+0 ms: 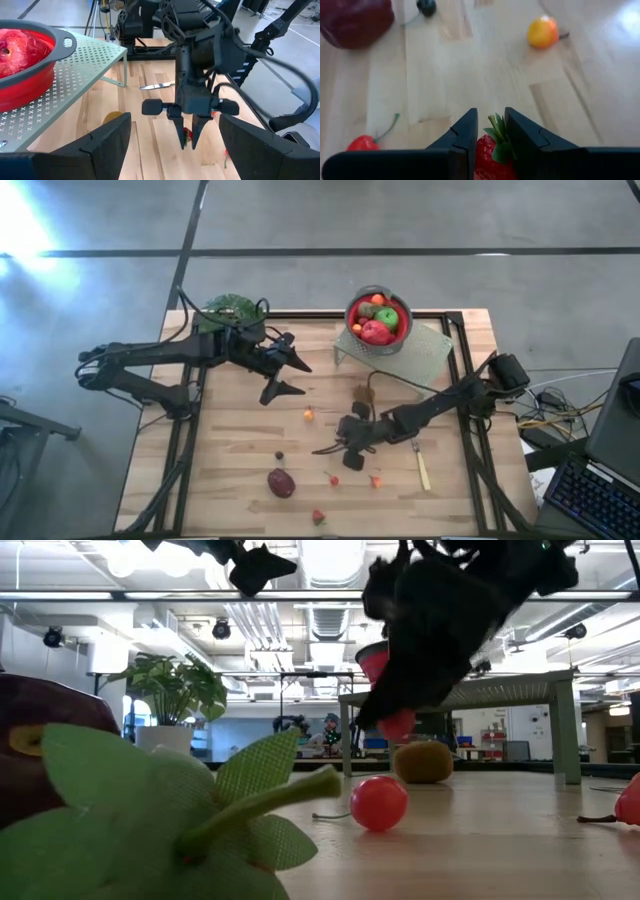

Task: Pick & Place Fruit
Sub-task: Put the red strawberry into the red strainer bowl

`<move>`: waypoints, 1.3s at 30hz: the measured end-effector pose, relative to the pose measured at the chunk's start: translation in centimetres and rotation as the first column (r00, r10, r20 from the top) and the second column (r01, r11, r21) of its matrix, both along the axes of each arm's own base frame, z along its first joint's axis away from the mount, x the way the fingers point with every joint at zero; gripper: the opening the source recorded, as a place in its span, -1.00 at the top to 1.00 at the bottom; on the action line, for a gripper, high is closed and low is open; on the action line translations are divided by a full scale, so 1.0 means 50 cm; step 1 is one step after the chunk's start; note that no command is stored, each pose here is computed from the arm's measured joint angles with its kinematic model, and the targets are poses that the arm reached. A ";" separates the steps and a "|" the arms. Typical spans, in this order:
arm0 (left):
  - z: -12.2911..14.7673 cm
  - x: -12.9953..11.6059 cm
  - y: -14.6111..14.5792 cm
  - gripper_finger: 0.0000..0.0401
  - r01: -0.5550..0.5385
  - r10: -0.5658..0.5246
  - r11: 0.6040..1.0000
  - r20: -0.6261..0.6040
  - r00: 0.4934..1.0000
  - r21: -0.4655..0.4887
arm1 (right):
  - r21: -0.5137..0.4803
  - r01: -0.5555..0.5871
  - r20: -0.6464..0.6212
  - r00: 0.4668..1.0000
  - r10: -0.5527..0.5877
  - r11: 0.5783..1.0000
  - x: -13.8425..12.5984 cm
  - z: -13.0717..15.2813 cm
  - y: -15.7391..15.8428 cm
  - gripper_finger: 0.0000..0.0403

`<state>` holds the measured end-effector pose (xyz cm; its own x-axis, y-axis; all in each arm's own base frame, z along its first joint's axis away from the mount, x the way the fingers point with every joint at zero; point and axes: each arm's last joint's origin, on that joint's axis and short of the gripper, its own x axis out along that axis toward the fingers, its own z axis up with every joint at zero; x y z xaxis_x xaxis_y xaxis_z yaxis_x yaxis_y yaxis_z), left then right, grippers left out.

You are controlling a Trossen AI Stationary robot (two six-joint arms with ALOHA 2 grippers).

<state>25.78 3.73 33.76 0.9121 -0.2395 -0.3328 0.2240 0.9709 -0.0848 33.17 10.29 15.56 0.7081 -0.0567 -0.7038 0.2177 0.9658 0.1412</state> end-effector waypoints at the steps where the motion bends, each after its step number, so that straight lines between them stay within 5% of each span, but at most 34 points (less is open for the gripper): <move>1: 0.000 0.000 0.000 -0.54 0.000 0.000 1.000 0.000 1.000 0.000 | -0.003 -0.003 0.010 1.000 0.003 1.000 0.000 0.008 -0.002 0.62; 14: 0.000 0.000 0.000 -0.54 0.000 0.000 1.000 0.000 1.000 0.000 | -0.130 -0.025 0.167 0.985 0.047 0.991 -0.009 0.175 -0.083 0.62; 28: 0.000 0.000 0.000 -0.54 0.000 0.000 1.000 -0.001 1.000 0.000 | -0.339 0.117 0.199 0.979 -0.050 0.933 -0.029 0.377 -0.268 0.62; 39: -0.001 0.000 0.000 -0.54 0.000 0.000 1.000 -0.002 1.000 -0.001 | -0.380 0.233 0.177 0.968 -0.177 0.895 -0.057 0.402 -0.394 0.62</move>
<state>25.77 3.73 33.73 0.9113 -0.2398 -0.3348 0.2240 0.9708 -0.0858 30.32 -9.40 35.67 0.7367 -0.4637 -0.4922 0.4226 0.8839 -0.2003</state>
